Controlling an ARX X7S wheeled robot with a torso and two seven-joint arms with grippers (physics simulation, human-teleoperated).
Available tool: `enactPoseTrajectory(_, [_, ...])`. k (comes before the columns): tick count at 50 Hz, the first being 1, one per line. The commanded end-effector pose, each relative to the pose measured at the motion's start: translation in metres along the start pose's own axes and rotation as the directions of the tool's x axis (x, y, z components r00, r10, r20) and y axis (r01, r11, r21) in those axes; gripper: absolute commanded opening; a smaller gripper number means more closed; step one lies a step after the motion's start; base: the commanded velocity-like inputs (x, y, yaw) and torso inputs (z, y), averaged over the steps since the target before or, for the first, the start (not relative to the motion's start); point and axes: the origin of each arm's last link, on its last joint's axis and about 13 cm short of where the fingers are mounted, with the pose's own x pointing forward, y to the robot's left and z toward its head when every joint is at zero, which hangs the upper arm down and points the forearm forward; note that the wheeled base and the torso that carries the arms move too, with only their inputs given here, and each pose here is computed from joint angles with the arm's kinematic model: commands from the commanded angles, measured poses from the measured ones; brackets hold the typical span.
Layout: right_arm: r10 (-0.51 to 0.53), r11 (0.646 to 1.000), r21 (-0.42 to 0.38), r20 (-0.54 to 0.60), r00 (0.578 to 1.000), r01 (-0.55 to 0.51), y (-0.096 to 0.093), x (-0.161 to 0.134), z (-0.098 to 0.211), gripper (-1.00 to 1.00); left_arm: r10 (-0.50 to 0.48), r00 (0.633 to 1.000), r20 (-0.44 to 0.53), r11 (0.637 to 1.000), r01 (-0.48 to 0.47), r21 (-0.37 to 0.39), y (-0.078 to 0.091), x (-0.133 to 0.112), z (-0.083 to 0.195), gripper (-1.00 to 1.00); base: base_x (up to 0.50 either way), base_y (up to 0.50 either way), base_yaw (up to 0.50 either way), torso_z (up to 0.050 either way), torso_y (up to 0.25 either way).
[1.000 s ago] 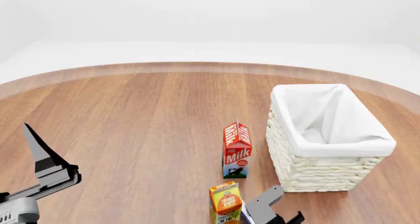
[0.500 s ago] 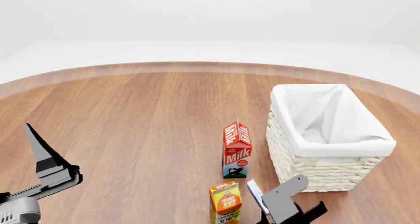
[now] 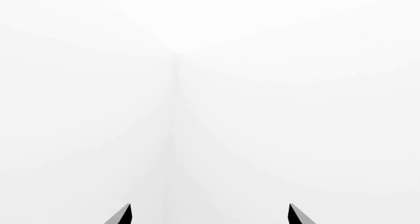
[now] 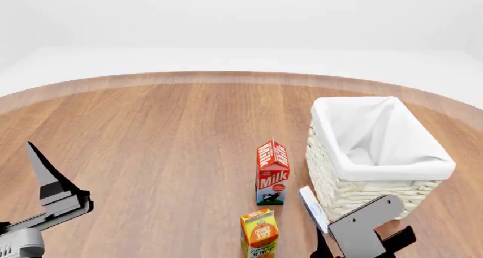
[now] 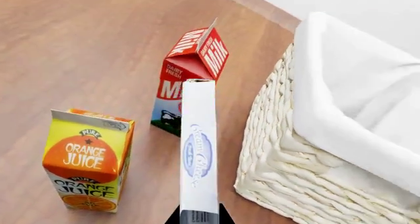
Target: Pick up the cream cheese box and the butter, and put them in the basket.
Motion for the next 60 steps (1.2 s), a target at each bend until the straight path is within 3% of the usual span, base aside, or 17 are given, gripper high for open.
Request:
enactPoseTrajectory(1, [-0.109, 0.994, 0.005, 0.158, 0.981, 0.11, -0.015, -0.02, 0.025, -1.0, 0.01, 1.0, 0.012, 1.0, -0.01, 0.012, 0.002, 0.001, 0.0, 1.0, 0.0, 0.0, 0.0, 0.0, 0.0])
enactPoseTrajectory(6, [-0.154, 0.988, 0.016, 0.205, 0.967, 0.154, -0.023, -0.025, 0.035, -1.0, 0.007, 1.0, 0.012, 1.0, -0.007, 0.013, 0.002, 0.0, 0.0, 1.0, 0.0, 0.0, 0.0, 0.0, 0.0])
enactPoseTrajectory(18, [-0.28, 0.957, 0.047, 0.405, 0.87, 0.286, -0.049, -0.062, 0.081, -1.0, 0.007, 1.0, 0.011, 1.0, -0.007, 0.013, 0.002, 0.0, 0.0, 1.0, 0.0, 0.0, 0.0, 0.0, 0.001])
enactPoseTrajectory(31, [-0.346, 0.933, 0.08, 0.472, 0.811, 0.352, -0.064, -0.076, 0.101, -1.0, 0.005, 1.0, 0.011, 1.0, -0.005, 0.014, 0.002, 0.0, -0.001, 1.0, 0.0, 0.0, 0.0, 0.0, 0.0])
enactPoseTrajectory(42, [-0.325, 0.941, 0.075, 0.464, 0.824, 0.329, -0.079, -0.069, 0.118, -1.0, -0.001, 1.0, 0.007, 1.0, 0.001, 0.015, 0.001, 0.0, -0.002, 1.0, 0.0, 0.0, 0.0, 0.0, 0.001])
enactPoseTrajectory(60, [-0.374, 0.924, 0.09, 0.417, 0.828, 0.371, -0.132, -0.026, 0.182, -1.0, -0.002, 1.0, -0.002, 1.0, 0.002, 0.016, 0.0, 0.0, -0.005, 1.0, 0.0, 0.0, 0.0, 0.0, 0.0])
